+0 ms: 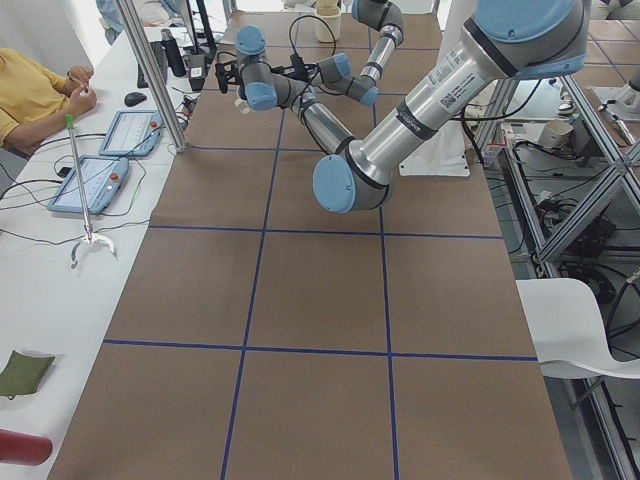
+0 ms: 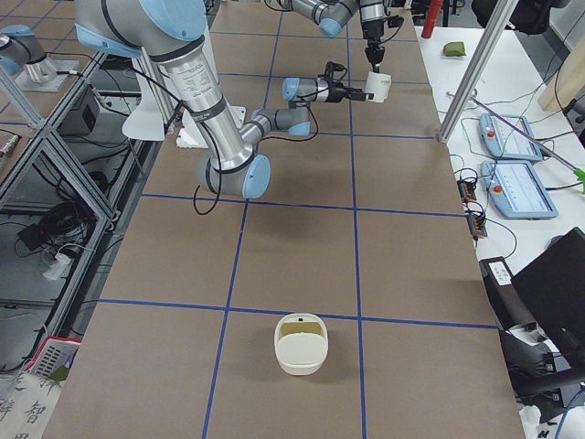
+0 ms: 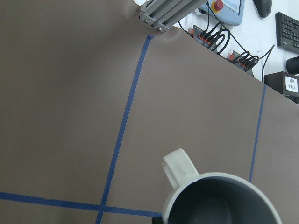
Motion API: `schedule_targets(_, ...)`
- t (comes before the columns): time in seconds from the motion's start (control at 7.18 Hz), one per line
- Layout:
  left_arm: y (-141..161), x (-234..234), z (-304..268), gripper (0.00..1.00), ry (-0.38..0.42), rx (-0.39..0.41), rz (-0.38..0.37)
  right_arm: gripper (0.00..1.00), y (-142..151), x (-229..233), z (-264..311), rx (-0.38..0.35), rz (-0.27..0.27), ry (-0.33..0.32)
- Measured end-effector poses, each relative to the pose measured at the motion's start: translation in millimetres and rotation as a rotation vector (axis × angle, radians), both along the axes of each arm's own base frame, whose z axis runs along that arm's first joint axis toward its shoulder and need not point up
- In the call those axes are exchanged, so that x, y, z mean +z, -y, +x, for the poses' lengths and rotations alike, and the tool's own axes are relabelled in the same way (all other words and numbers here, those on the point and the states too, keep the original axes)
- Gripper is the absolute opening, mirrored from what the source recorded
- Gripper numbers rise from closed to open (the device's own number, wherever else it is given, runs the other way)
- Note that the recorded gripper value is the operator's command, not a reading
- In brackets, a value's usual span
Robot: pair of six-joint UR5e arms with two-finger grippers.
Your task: Left arm hands cup to right arm to dump lemon
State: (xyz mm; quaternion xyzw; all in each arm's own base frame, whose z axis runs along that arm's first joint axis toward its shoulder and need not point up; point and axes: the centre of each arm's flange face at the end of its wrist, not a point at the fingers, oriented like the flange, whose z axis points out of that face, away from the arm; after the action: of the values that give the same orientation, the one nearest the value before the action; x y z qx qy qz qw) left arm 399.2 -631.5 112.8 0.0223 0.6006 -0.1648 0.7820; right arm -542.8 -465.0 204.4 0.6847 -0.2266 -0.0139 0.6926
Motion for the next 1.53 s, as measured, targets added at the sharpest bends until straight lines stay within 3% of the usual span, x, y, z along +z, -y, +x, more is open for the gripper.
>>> schedule_targets(0.28,0,1,0,0.0,0.002,0.0,-0.002,1.0,-31,9,-5,-0.002,0.002,-0.004)
schedule_targets(0.56,1,11,1,0.0,0.01,-0.001,-0.011,1.0,-63,-1,25,-0.029,0.034,0.02)
schedule_targets(0.84,3,26,-2,0.0,0.033,0.005,0.008,1.0,-60,-16,48,-0.011,0.019,0.02)
schedule_targets(1.11,0,55,-14,0.0,0.066,0.018,0.051,1.0,-25,-25,62,-0.001,-0.08,0.009)
schedule_targets(1.39,-6,85,-36,0.0,0.09,0.013,0.07,1.0,19,-27,91,-0.069,-0.236,0.014)
schedule_targets(1.53,-12,103,-50,0.0,0.103,0.01,0.078,1.0,46,-22,114,-0.126,-0.341,0.015)
